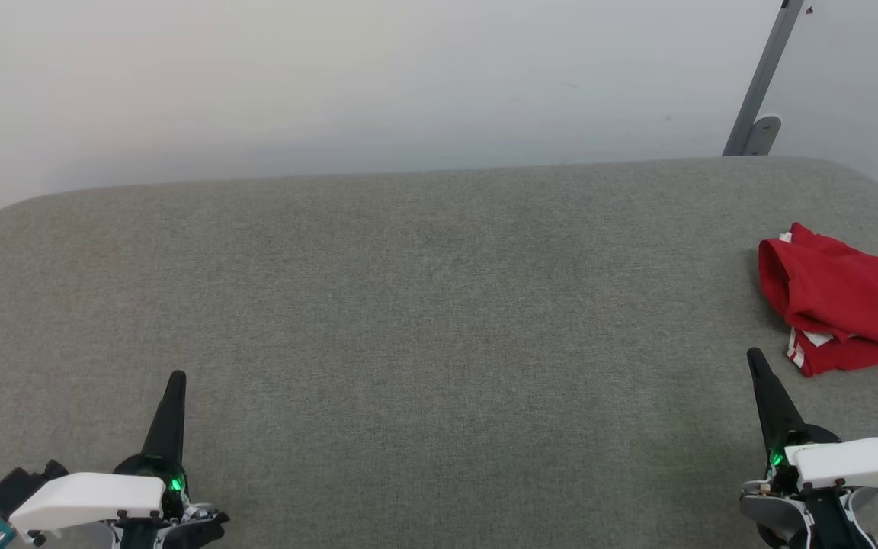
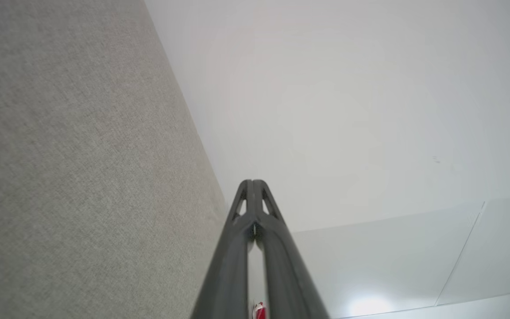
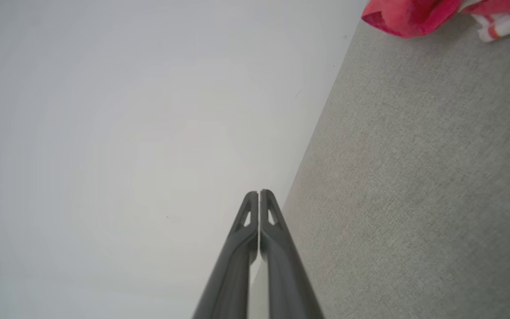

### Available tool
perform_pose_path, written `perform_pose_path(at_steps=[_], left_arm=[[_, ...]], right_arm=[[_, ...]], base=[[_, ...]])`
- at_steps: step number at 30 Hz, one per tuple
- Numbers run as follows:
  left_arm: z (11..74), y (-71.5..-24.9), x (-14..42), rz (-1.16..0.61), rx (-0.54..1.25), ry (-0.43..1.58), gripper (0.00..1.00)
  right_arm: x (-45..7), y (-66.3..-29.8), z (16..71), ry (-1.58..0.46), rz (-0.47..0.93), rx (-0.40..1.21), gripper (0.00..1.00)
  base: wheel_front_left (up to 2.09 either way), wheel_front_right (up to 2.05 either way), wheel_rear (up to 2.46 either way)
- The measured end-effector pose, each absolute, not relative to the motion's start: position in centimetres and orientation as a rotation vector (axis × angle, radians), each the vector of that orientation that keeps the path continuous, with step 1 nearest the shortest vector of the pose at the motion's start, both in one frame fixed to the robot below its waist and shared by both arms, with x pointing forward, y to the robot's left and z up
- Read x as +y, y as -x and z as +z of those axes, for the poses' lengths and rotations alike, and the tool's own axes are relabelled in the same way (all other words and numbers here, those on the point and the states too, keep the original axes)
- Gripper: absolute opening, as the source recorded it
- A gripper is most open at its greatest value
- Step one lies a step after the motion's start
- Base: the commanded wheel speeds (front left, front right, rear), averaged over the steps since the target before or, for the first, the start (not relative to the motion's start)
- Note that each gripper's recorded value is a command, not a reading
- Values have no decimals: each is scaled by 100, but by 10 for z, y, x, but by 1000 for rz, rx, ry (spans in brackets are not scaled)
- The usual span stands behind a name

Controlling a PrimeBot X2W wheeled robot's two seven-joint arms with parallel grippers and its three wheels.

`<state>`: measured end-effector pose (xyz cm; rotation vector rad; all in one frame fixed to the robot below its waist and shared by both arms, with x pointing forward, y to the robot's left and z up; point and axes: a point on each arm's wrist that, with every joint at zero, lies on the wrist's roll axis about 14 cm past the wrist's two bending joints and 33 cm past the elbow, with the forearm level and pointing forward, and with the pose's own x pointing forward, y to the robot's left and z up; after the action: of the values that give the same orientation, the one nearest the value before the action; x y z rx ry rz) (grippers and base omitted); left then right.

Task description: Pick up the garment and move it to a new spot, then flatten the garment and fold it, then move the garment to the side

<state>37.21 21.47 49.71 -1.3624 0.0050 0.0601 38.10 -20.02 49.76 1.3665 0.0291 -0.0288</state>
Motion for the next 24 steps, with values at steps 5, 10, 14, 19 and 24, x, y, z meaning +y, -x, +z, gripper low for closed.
perform_pose_path(at_steps=[5,10,14,19,24], left_arm=[[497,-374,212,55,7,1390,0],[498,-376,209,48,9,1432,0],[500,-380,207,37,7,1455,0],[500,-381,205,33,10,1493,0],[502,-384,203,22,9,1521,0]], right_arm=[[-200,-382,499,-1396,-26,26,0],[-200,-383,500,-1430,-21,22,0],[-200,-385,502,-1457,-16,18,0],[-200,-385,502,-1489,-13,18,0],[-200,-386,503,-1520,-13,14,0]], base=[[0,0,0],[0,0,0],[0,0,0],[0,0,0],[0,0,0]])
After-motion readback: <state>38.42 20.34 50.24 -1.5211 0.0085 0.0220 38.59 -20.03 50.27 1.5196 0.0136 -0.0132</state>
